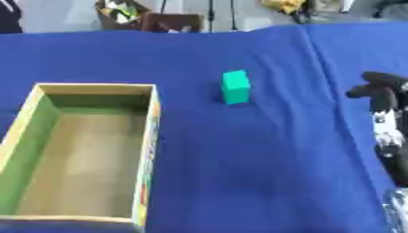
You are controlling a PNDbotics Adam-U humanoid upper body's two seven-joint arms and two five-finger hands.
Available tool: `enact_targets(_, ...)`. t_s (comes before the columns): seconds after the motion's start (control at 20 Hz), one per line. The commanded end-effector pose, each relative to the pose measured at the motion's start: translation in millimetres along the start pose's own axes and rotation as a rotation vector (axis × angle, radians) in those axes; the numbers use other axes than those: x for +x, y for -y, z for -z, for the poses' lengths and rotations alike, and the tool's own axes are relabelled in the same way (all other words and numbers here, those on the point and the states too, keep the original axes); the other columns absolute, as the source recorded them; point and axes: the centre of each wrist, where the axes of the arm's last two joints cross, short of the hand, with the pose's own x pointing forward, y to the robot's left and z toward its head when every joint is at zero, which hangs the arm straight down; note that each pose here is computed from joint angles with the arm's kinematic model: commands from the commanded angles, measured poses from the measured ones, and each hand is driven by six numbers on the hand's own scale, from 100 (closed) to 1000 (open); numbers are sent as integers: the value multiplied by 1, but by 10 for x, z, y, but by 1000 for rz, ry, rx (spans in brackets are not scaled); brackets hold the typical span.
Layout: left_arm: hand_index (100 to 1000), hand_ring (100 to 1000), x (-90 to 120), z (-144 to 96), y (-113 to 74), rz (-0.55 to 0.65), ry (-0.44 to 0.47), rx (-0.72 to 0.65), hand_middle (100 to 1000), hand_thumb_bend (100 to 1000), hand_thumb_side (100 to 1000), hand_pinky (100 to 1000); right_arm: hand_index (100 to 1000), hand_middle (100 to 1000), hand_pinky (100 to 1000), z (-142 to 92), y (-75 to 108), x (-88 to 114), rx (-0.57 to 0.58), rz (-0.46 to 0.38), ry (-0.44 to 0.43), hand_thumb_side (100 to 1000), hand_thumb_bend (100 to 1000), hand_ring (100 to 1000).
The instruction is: Pick up objects on the table and place them in the box.
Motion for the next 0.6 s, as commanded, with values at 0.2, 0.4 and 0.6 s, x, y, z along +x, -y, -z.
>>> enact_targets(0.2, 475, 353, 60, 37, -33, 14, 31, 4, 476, 100, 905, 100, 741, 522, 743, 37, 30, 58, 2, -14, 30, 712, 100, 602)
enact_targets(0.4, 475, 353, 57, 31, -31, 14, 29, 4, 476, 100, 905, 100, 741, 522, 744, 35, 27, 57, 1, -15, 26, 710, 100, 602)
enact_targets(0.6, 475, 354, 55, 27, -31, 14, 29, 3, 476, 100, 904, 100, 743, 525, 746, 42, 30, 59, 1, -17, 25, 715, 100, 605)
